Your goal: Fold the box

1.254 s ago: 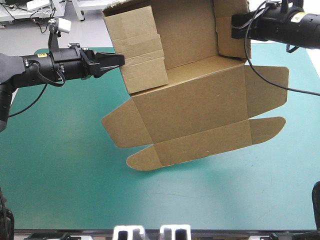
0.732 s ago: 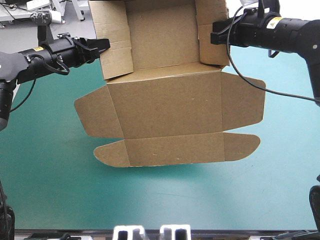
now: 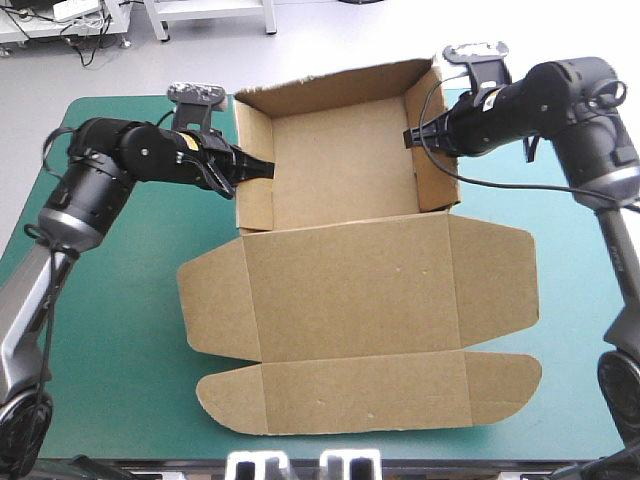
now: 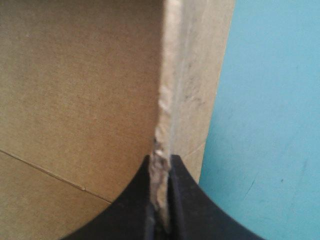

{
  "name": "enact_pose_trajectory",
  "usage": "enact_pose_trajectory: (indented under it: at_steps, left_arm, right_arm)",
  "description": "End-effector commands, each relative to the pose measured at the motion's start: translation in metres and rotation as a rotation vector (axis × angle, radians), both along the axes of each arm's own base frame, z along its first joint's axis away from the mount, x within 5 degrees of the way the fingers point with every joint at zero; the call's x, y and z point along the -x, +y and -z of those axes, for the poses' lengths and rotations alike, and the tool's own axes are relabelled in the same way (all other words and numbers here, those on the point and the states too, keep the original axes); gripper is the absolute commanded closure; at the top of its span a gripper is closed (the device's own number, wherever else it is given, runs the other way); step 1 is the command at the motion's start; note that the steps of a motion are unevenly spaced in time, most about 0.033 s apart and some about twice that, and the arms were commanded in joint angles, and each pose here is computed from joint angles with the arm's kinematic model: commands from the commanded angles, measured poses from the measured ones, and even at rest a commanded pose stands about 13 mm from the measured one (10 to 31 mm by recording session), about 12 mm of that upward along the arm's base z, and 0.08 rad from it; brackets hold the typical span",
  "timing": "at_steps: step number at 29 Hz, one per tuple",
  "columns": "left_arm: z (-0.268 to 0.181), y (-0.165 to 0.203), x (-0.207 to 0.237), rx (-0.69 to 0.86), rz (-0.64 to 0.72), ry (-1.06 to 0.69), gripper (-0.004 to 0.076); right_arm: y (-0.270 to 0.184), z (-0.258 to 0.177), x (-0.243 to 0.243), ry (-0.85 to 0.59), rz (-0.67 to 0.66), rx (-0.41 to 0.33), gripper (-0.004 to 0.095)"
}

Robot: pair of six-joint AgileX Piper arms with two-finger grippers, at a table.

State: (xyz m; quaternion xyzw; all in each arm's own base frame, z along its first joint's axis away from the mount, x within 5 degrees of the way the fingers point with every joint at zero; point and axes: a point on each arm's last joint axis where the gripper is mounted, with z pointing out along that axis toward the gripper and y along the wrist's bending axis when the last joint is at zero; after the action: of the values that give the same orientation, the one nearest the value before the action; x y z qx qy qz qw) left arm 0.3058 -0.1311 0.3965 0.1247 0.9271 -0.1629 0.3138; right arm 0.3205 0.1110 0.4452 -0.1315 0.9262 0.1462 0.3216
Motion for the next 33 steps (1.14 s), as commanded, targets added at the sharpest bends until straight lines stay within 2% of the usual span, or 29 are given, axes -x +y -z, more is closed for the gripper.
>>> enact_pose_trajectory:
  at_steps: [1, 4, 9, 13, 16, 19, 22, 25, 29, 33]
  left_arm:
    - [0.004, -0.014, -0.008, 0.058, -0.021, 0.038, 0.0734]
    - [0.04, -0.022, -0.028, 0.032, -0.053, 0.173, 0.0734]
    - [0.086, -0.029, -0.05, -0.009, -0.091, 0.323, 0.0734]
    - [0.113, -0.031, -0.059, -0.065, -0.094, 0.396, 0.0734]
    - [0.129, -0.028, -0.059, -0.16, -0.079, 0.48, 0.0734]
    - [0.135, -0.019, -0.062, -0.315, -0.076, 0.534, 0.0733]
    - [0.128, -0.021, -0.064, -0.283, -0.087, 0.518, 0.0726]
    - [0.118, -0.025, -0.067, -0.245, -0.082, 0.491, 0.0681]
    - [0.105, -0.028, -0.07, -0.199, -0.079, 0.462, 0.0556]
    - [0.1, -0.029, -0.072, -0.13, -0.081, 0.471, 0.0424]
  right_arm:
    - [0.014, 0.025, -0.004, 0.115, -0.056, -0.049, 0.0931]
    - [0.02, 0.07, -0.025, 0.24, -0.058, -0.009, 0.0932]
    - [0.028, 0.109, -0.05, 0.289, -0.045, -0.002, 0.0932]
    - [0.031, 0.129, -0.062, 0.294, -0.085, 0.034, 0.093]
    - [0.029, 0.14, -0.065, 0.313, -0.107, 0.098, 0.0926]
    - [0.026, 0.146, -0.065, 0.318, -0.114, 0.218, 0.0878]
    - [0.024, 0.147, -0.064, 0.307, -0.124, 0.304, 0.0795]
    - [0.024, 0.146, -0.064, 0.303, -0.127, 0.326, 0.0697]
    - [0.024, 0.143, -0.063, 0.31, -0.129, 0.335, 0.0557]
    - [0.023, 0.136, -0.065, 0.286, -0.124, 0.346, 0.0504]
